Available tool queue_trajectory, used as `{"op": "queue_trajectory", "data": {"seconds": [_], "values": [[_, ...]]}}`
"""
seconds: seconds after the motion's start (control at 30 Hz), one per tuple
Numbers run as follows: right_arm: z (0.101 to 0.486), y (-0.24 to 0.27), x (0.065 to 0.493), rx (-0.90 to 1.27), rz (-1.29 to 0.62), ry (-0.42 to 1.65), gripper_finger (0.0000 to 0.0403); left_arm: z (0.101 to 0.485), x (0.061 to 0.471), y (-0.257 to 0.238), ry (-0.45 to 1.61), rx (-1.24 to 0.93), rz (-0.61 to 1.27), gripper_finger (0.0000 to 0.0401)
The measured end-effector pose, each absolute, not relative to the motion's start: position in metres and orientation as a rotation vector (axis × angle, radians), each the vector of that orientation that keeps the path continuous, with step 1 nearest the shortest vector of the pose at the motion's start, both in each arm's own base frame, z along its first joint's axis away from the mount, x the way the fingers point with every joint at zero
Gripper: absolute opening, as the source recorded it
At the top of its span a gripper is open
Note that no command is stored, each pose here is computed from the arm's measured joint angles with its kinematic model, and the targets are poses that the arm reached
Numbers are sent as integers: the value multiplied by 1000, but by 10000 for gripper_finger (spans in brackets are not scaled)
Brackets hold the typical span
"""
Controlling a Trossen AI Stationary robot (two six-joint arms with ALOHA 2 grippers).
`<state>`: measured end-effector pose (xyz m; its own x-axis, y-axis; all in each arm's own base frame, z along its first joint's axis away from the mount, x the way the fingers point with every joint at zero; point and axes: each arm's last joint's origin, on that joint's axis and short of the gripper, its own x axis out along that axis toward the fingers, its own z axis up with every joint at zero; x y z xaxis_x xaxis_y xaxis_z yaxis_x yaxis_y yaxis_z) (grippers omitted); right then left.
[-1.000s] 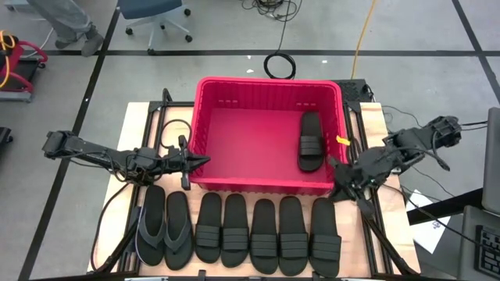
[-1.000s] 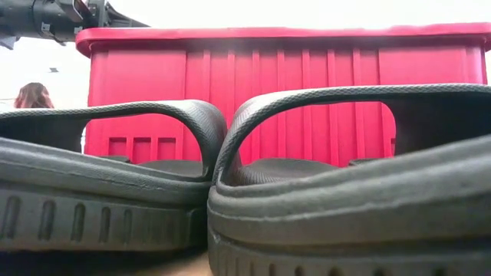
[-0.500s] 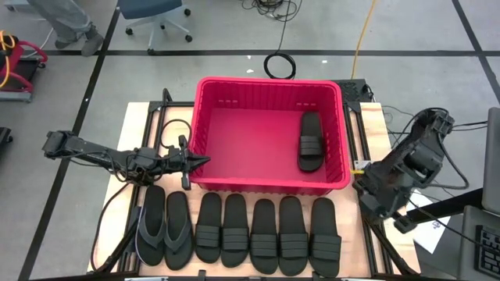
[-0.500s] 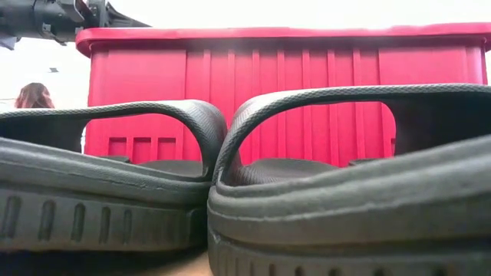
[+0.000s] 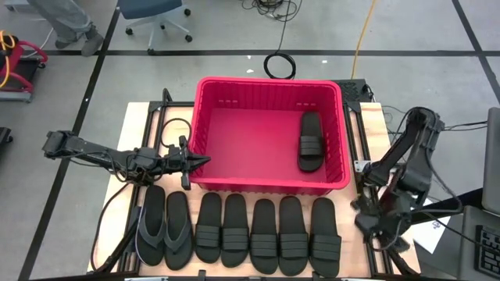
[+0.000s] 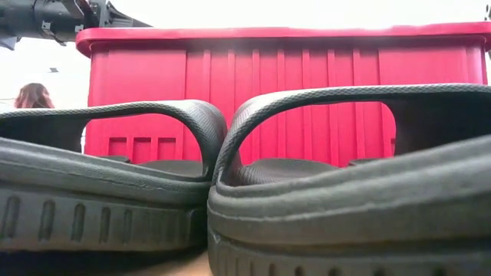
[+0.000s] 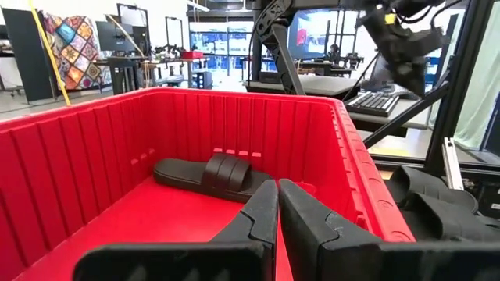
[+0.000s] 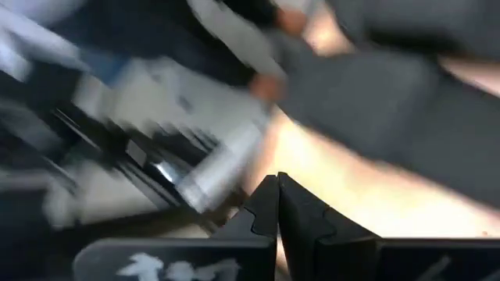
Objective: Pick and place slides into bin
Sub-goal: Put the black slide into the red bin
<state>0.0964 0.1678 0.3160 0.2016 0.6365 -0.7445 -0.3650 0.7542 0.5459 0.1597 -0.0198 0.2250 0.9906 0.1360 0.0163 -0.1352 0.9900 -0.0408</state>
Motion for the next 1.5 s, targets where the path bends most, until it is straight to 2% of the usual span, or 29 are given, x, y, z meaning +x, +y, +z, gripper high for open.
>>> {"op": "queue_trajectory", "data": {"seconds": [0.1, 0.17, 0.4, 0.6, 0.73, 1.0, 1.17, 1.3, 1.5], "values": [[301, 185, 109, 432, 750, 1060, 0, 225, 160, -20, -20, -54, 136, 21], [288, 191, 114, 521, 686, 1042, 0, 225, 160, -20, -21, -67, 136, 21], [236, 184, 118, 732, 378, 1163, 0, 225, 160, -20, -13, -44, 133, 21], [214, 175, 117, 836, 250, 1217, 6, 224, 160, -20, -5, -36, 133, 21], [213, 174, 117, 837, 233, 1221, 45, 224, 160, -20, -4, -36, 133, 21], [205, 165, 112, 734, 123, 1250, 166, 224, 160, -20, -4, -55, 133, 21], [200, 161, 111, 667, 83, 1215, 224, 224, 160, -20, -4, -56, 133, 21], [184, 162, 113, 747, 156, 1177, 239, 224, 160, -20, -4, -66, 134, 21], [156, 156, 109, 861, 189, 1144, 229, 224, 160, -20, -4, -70, 134, 21]]}}
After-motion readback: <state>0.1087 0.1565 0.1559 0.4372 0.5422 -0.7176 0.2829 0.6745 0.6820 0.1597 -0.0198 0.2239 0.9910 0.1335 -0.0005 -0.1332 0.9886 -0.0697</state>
